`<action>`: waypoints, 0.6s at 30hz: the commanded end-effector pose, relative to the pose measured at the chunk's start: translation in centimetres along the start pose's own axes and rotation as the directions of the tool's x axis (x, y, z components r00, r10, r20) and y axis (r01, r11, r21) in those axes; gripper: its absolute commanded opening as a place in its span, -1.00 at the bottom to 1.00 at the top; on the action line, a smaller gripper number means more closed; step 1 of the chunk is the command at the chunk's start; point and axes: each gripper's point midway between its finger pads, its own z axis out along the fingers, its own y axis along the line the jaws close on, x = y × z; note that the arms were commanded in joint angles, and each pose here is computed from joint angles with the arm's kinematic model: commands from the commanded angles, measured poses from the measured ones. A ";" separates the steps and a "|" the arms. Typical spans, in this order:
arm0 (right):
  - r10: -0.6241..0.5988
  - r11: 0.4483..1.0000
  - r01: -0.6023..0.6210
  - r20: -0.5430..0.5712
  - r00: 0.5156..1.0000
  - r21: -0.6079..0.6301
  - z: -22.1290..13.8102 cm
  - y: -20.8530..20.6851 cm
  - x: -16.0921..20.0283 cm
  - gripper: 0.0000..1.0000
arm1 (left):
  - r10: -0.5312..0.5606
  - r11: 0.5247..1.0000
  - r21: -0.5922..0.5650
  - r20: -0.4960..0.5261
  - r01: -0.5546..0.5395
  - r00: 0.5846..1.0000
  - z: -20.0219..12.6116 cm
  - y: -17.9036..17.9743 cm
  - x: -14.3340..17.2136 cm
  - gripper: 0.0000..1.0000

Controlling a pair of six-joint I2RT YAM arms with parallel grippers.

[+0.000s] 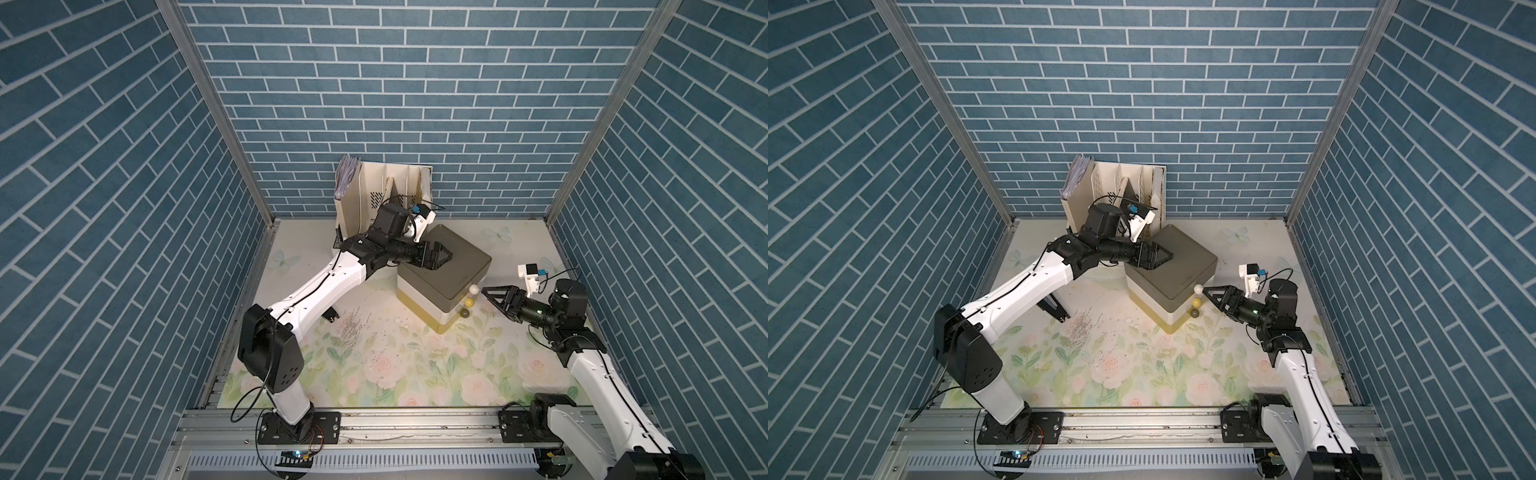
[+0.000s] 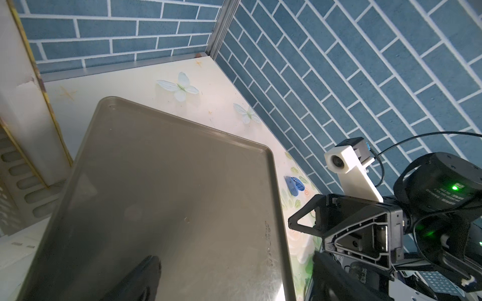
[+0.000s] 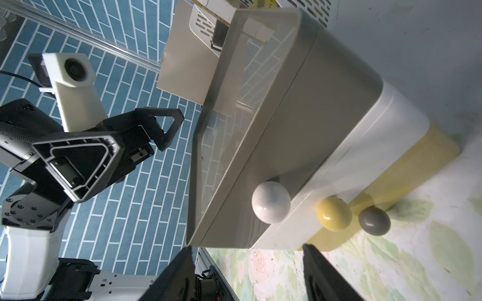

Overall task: Take the keys out of the drawer
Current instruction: Open the drawer in the storage box.

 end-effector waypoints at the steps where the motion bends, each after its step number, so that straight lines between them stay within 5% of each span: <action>1: 0.002 1.000 -0.002 0.000 1.000 -0.028 0.0 0.2 0.1 0.36 | 0.025 0.999 -0.024 -0.026 -0.025 0.999 0.8 0.2 0.6 0.91; 18: 0.021 0.996 -0.022 -0.012 1.000 -0.087 0.4 0.2 0.6 0.36 | 0.036 0.998 -0.045 -0.099 -0.041 0.994 2.8 0.7 2.7 0.92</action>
